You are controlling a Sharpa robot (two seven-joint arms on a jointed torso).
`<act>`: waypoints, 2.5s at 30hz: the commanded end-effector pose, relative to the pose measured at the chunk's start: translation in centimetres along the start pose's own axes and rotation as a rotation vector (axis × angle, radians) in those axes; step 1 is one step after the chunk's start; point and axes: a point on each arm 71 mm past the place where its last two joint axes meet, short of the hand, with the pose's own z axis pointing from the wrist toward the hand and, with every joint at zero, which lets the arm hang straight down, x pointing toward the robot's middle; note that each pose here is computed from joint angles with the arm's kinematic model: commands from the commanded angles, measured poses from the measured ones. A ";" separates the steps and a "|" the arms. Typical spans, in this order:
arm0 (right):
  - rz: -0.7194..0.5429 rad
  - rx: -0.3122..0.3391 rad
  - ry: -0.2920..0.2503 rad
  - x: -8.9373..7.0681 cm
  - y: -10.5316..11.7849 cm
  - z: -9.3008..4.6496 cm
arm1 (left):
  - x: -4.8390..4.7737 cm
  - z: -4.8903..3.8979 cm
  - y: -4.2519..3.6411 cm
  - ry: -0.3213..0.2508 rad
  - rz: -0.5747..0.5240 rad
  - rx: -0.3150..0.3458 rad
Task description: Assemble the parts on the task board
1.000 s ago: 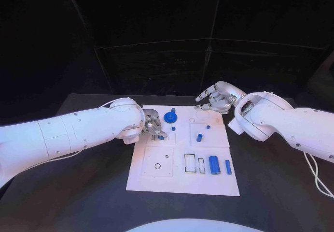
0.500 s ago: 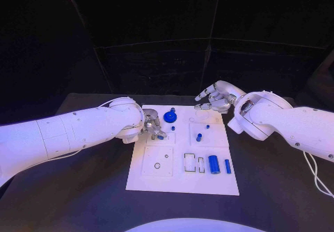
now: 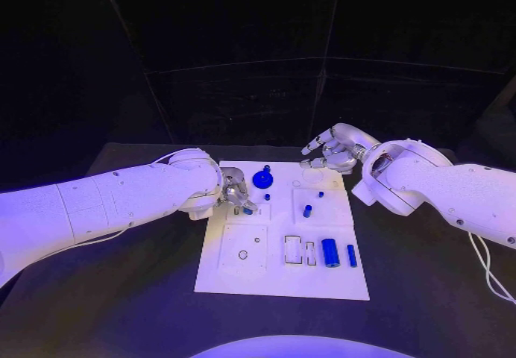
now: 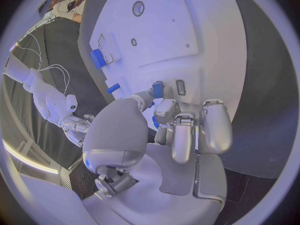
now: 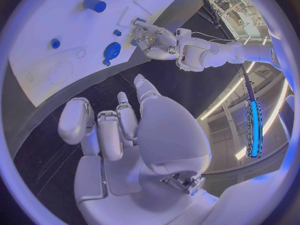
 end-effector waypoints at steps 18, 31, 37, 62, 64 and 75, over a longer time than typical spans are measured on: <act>0.004 -0.015 -0.005 -0.1 0.2 0.0 | -0.08 0.43 -0.11 0.006 0.016 -0.018; 0.003 -0.012 0.001 -0.1 0.1 -0.1 | -0.11 0.53 -0.23 0.010 0.020 -0.019; 0.003 -0.012 0.001 -0.1 0.1 -0.2 | -0.18 0.58 -0.17 0.008 0.018 -0.021; 0.003 -0.011 0.000 -0.2 0.1 -0.1 | -0.26 0.66 -0.27 -0.005 0.011 -0.020; 0.003 -0.011 -0.001 -0.2 0.1 -0.1 | -0.27 0.65 -0.29 -0.007 0.010 -0.019; 0.003 -0.011 0.000 -0.1 0.1 -0.2 | -0.27 0.66 -0.32 -0.010 0.009 -0.018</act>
